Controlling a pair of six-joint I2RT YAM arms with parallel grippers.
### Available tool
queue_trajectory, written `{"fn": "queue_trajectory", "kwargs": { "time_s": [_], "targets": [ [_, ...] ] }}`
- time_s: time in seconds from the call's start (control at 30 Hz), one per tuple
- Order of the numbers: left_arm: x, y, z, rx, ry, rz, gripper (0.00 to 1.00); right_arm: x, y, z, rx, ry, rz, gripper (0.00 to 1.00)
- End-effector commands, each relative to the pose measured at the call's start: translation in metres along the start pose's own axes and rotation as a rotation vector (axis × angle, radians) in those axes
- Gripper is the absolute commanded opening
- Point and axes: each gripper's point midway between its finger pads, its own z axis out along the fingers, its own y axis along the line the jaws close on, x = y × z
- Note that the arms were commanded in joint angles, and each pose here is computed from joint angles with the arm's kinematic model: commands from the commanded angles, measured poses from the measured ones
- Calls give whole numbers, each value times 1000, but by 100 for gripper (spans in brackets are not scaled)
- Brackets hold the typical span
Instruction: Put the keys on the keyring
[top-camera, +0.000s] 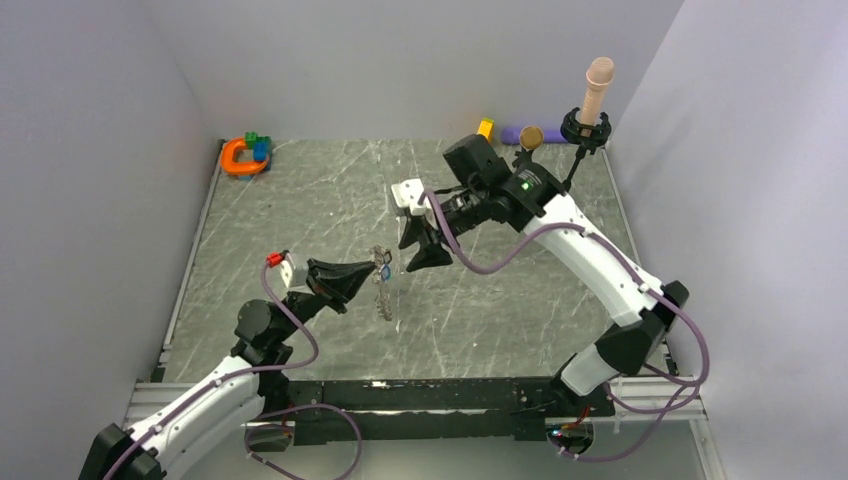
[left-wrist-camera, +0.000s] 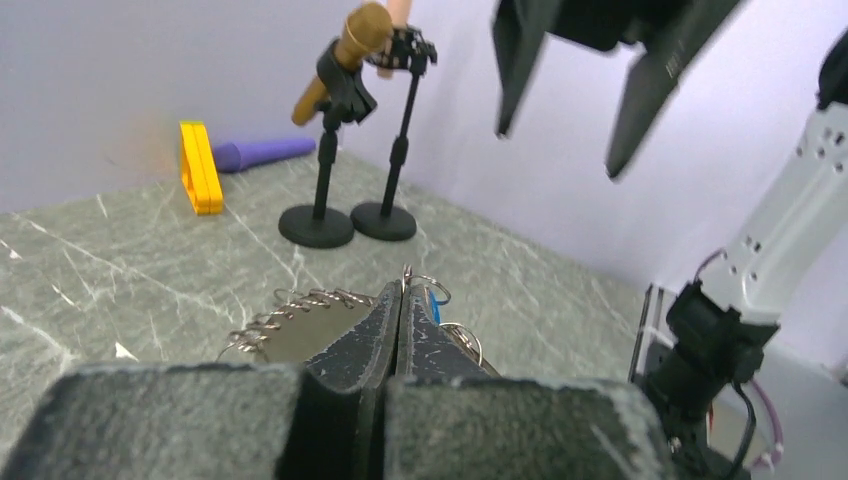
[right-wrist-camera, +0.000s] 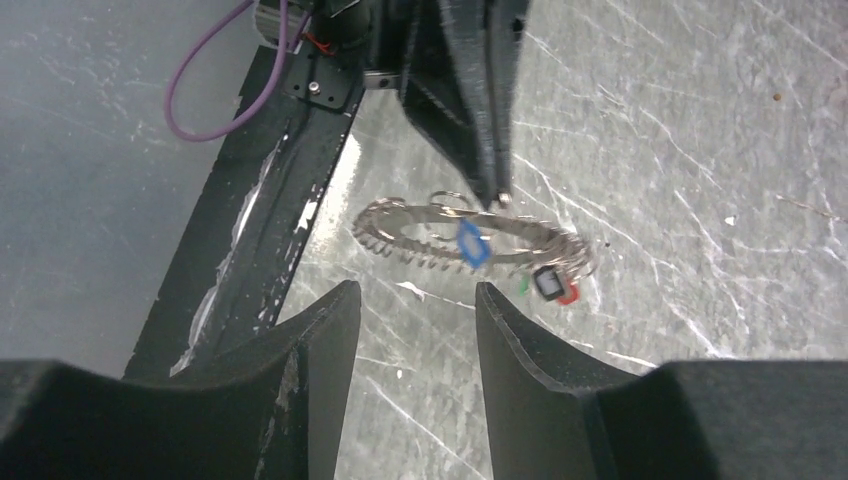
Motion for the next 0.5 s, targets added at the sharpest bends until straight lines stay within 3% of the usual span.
{"fn": "queue_trajectory", "kwargs": {
  "time_s": [0.0,0.3,0.47],
  "targets": [
    [-82,-19,9,57,-315,-30,0,-9,-1,6,83,-12,-57,50],
    [-92,-22,25,84,-301,-24,0,-22,-48,18,341,-97,134,50],
    [-93,-20,26,62,-280,3,0,-22,-59,16,394,-96,172,49]
  ]
}}
